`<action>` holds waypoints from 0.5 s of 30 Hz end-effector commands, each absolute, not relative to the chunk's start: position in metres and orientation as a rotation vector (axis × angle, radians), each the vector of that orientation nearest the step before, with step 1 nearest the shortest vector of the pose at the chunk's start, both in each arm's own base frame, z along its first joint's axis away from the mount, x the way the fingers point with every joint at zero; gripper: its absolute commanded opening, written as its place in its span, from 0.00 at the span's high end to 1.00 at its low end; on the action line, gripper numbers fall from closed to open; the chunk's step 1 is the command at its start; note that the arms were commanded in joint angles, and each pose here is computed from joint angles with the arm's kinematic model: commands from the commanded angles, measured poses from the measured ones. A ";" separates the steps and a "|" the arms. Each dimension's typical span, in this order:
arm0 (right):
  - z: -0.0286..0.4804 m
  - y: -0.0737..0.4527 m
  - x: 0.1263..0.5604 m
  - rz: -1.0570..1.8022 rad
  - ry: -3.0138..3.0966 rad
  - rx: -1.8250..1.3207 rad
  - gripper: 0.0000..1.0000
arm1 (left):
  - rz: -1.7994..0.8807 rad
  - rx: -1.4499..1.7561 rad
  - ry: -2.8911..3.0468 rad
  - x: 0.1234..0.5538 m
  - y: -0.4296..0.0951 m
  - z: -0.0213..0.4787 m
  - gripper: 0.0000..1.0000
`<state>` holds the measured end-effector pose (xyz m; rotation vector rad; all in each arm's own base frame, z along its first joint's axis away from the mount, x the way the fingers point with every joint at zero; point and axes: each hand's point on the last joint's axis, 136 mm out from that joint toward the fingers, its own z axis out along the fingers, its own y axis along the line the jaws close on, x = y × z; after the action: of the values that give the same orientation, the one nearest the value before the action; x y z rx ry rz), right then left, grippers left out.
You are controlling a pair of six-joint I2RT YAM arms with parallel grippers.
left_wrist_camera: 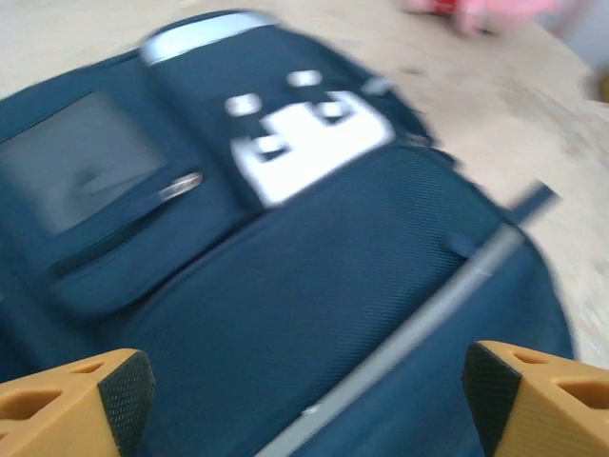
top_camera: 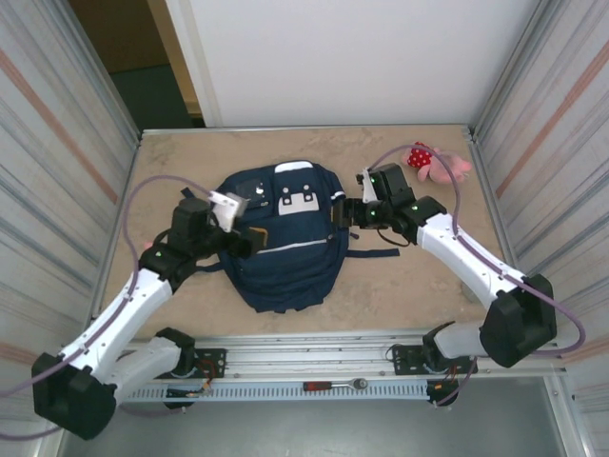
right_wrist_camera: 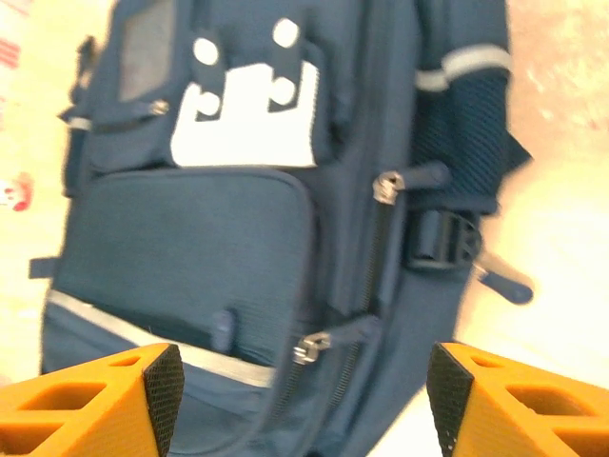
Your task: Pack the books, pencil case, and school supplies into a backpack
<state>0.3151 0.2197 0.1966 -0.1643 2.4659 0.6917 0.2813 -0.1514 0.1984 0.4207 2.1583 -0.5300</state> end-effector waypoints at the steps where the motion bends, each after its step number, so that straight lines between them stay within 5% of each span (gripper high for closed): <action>1: 0.183 0.228 0.314 0.629 2.538 -0.157 0.31 | -0.527 -0.031 2.353 0.280 -0.110 0.158 0.12; 8: 0.084 0.251 0.302 0.644 2.732 -0.106 0.39 | -0.678 -0.182 2.450 0.280 -0.123 0.101 0.16; 15: -0.003 0.218 0.274 0.493 2.901 0.092 0.61 | -0.523 -0.120 2.634 0.272 -0.138 0.029 0.41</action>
<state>0.2963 0.2464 0.0379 -0.0404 2.7754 0.6461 0.2709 -0.1283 0.0448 -0.1281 2.6135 -0.5476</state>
